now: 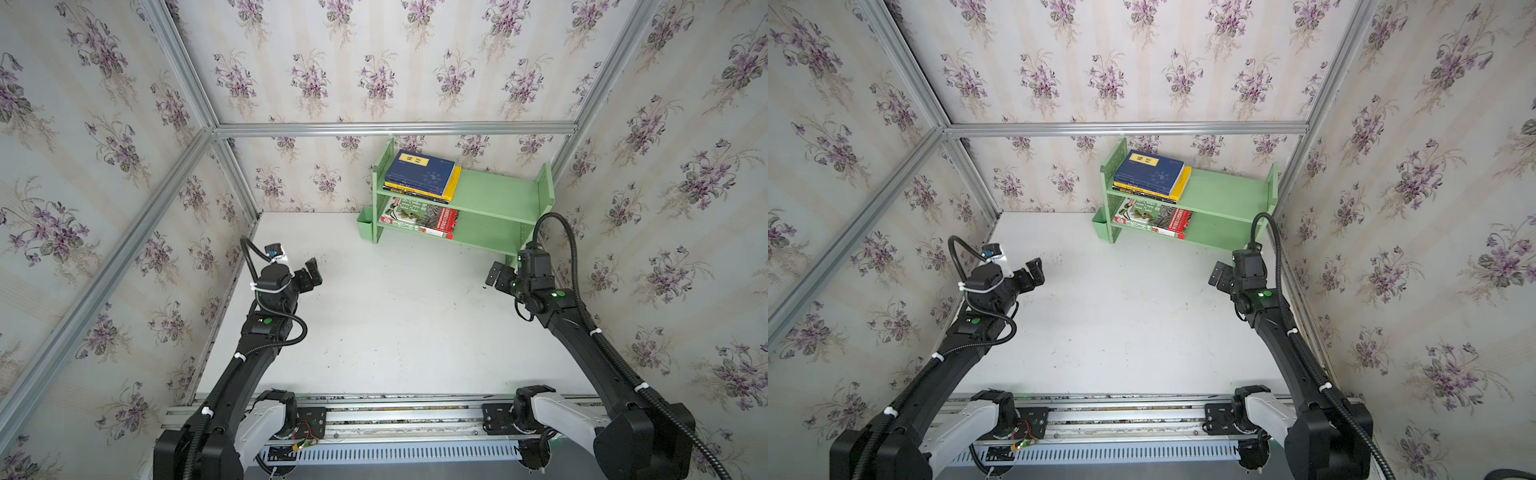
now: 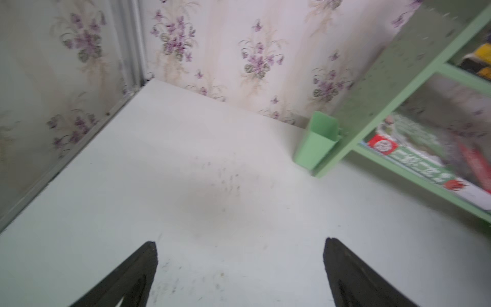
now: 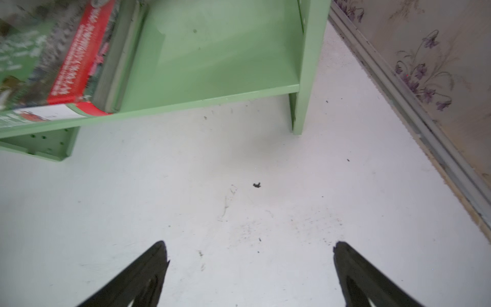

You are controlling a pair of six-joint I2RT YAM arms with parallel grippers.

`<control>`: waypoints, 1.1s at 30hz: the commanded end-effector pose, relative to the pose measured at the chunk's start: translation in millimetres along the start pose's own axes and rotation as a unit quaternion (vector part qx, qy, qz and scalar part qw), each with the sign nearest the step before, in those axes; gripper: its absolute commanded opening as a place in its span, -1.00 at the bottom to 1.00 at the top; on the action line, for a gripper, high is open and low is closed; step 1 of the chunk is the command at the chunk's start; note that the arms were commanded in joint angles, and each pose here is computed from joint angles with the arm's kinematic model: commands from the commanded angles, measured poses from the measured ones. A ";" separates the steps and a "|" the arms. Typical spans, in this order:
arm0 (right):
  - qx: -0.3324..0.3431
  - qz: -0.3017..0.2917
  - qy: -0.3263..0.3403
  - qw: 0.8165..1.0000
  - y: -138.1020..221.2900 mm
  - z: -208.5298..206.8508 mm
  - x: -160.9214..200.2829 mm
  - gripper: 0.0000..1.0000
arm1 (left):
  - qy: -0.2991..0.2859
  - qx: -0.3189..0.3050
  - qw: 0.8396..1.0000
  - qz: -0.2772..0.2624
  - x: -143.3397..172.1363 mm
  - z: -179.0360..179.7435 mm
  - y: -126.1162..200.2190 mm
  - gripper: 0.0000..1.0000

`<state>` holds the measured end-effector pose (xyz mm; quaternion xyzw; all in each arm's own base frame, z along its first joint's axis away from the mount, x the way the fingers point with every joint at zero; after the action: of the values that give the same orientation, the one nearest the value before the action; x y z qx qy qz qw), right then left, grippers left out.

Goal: Stacking books/files
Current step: Reset both arms

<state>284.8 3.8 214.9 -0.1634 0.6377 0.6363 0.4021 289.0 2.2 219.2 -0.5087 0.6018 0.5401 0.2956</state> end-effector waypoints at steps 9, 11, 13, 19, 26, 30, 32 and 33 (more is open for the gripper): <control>0.033 -0.090 0.092 0.991 -62.1 -1.4 5.5 0.99 | -0.037 -0.076 0.990 -0.112 11.0 42.5 4.8 0.99; 0.032 -0.088 0.099 0.991 -72.2 0.9 7.1 0.99 | -0.041 -0.086 0.990 -0.103 16.1 45.3 1.6 0.99; 0.025 -0.088 0.110 0.990 -82.0 4.3 8.3 0.99 | -0.038 -0.098 0.989 -0.103 21.2 49.6 0.6 0.99; 0.027 -0.082 0.125 0.988 -101.5 7.5 12.2 0.99 | -0.029 -0.125 0.984 -0.119 33.7 61.4 -3.4 0.99; 0.018 -0.082 0.139 0.987 -110.5 8.1 21.4 0.99 | -0.012 -0.093 0.988 -0.123 34.0 56.7 -17.1 0.99; 0.019 -0.116 0.141 0.983 -101.6 4.1 22.3 0.99 | -0.008 -0.099 0.987 -0.128 36.3 59.2 -18.0 0.99; 0.015 -0.131 0.132 0.982 -97.3 -1.1 22.9 0.99 | -0.016 -0.082 0.988 -0.133 36.3 55.6 -17.5 0.99; 0.007 -0.134 0.130 0.982 -96.2 -2.6 23.3 0.99 | -0.023 -0.072 0.988 -0.133 37.0 52.9 -17.8 0.99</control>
<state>332.7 -2.6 115.1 -0.2911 0.6889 0.5578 0.3598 280.6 48.3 153.5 -0.5832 0.4865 0.5753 0.3037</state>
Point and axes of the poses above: each gripper's point midway between its finger pads, its own y axis back along the fingers, its own z axis along the line the jaws close on, x = y × z, the point moved 6 cm from there along y, back along the fingers, and after that the axes turned 2 degrees about y, right-handed, at the moved point
